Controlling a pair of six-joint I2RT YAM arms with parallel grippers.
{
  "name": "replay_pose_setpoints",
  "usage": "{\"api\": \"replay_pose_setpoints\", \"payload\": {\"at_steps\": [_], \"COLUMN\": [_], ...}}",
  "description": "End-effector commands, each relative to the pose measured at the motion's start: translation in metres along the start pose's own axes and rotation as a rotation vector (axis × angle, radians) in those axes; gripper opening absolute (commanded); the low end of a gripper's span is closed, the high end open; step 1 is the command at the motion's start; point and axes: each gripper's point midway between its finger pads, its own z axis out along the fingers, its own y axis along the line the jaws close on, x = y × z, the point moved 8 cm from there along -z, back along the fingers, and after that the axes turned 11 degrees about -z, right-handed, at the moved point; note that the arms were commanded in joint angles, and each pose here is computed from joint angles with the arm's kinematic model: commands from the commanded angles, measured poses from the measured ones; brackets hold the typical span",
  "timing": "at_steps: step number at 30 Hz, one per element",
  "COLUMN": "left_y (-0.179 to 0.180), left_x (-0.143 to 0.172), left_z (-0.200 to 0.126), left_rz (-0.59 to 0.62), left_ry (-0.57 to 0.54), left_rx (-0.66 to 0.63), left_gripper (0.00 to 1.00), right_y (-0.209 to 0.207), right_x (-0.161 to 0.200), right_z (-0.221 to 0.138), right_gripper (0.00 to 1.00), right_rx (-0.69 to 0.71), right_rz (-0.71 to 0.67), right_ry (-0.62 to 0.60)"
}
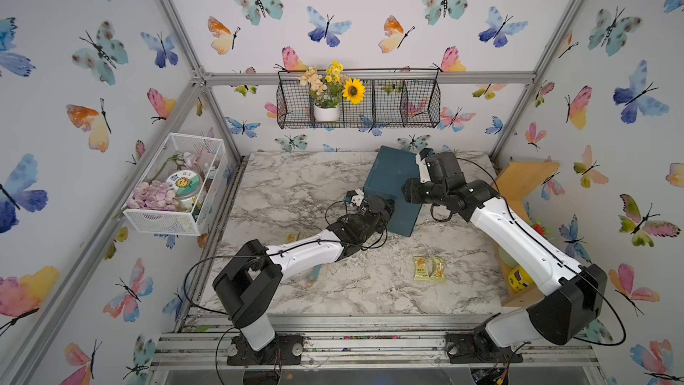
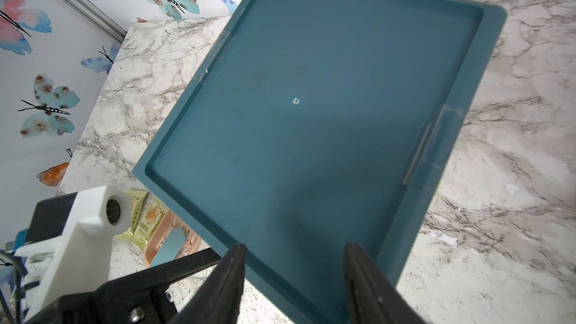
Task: Take the cookies out of the drawer
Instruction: Close the drawer in the storage box, then open the drawer in the storage box.
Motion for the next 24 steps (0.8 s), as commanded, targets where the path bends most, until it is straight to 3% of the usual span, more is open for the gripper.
{"api": "replay_pose_setpoints", "payload": {"at_steps": [1, 5, 13, 18, 24], "left_y": [0.008, 0.014, 0.045, 0.050, 0.047], "left_x": [-0.005, -0.008, -0.032, -0.044, -0.044], "left_z": [-0.001, -0.024, -0.085, -0.102, -0.109], "left_rz": [0.025, 0.047, 0.153, 0.221, 0.342], "left_ry": [-0.021, -0.029, -0.057, -0.025, 0.100], "left_rx": [-0.033, -0.051, -0.014, 0.112, 0.307], "left_gripper": [0.11, 0.14, 0.35, 0.50, 0.57], "right_y": [-0.003, -0.001, 0.003, 0.005, 0.009], "right_x": [-0.001, -0.005, -0.007, -0.002, 0.006], "right_z": [-0.011, -0.018, -0.042, -0.049, -0.054], "right_gripper": [0.55, 0.56, 0.58, 0.58, 0.55], "right_rx": [0.006, -0.017, -0.078, -0.115, -0.187], "right_rz": [0.000, -0.006, -0.025, -0.038, 0.024], "right_ry": [-0.025, -0.053, -0.139, -0.157, -0.152]}}
